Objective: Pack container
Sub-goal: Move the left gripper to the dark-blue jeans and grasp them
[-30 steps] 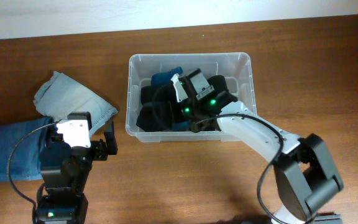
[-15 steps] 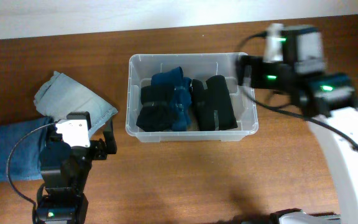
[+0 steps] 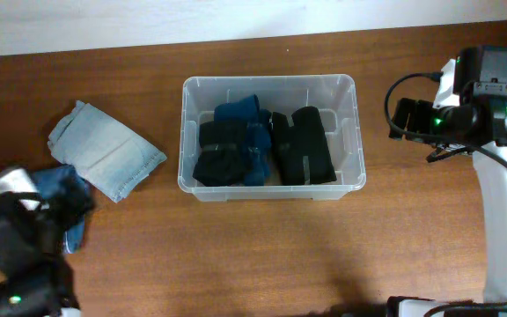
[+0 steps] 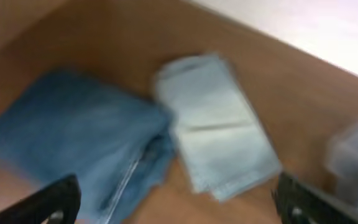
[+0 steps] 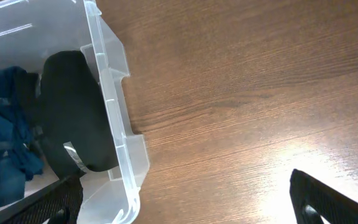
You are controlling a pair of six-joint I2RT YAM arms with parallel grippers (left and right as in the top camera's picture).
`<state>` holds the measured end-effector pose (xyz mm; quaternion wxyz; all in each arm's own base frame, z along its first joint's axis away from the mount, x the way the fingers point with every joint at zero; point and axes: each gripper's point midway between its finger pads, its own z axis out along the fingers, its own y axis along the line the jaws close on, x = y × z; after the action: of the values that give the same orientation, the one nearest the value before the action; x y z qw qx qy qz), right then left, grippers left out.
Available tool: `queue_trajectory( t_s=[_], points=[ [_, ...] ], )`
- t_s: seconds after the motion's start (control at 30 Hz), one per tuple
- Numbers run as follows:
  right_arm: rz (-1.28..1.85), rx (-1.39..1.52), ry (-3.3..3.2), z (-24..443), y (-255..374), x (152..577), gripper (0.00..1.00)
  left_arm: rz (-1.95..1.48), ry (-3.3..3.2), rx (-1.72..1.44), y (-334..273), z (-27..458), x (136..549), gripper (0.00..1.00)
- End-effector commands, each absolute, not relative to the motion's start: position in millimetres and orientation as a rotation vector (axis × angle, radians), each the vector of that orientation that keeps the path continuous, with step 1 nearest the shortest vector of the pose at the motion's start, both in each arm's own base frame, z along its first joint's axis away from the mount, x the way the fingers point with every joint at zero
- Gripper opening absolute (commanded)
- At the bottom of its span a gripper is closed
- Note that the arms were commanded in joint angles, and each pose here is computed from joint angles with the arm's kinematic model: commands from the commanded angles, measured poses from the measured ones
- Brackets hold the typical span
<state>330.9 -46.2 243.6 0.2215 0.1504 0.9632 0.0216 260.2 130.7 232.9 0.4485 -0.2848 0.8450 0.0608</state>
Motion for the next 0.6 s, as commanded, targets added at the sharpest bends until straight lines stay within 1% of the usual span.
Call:
queue_trajectory(
  t_s=[0.0,0.13,0.33,0.57],
  points=[
    [0.064,0.392,2.679,239,-44,332,0.99,0.131,2.016,-1.033,167,222,246,0.99],
    [0.089,0.387,2.686,238,-40,331,0.98,0.133,2.005,-1.162,191,203,247,0.99],
    [0.089,0.389,2.692,237,-40,331,0.99,0.08,2.096,-1.335,211,154,241,0.99],
    [0.088,0.389,2.693,236,-41,331,0.99,0.011,2.085,-1.659,238,101,212,0.99]
  ],
)
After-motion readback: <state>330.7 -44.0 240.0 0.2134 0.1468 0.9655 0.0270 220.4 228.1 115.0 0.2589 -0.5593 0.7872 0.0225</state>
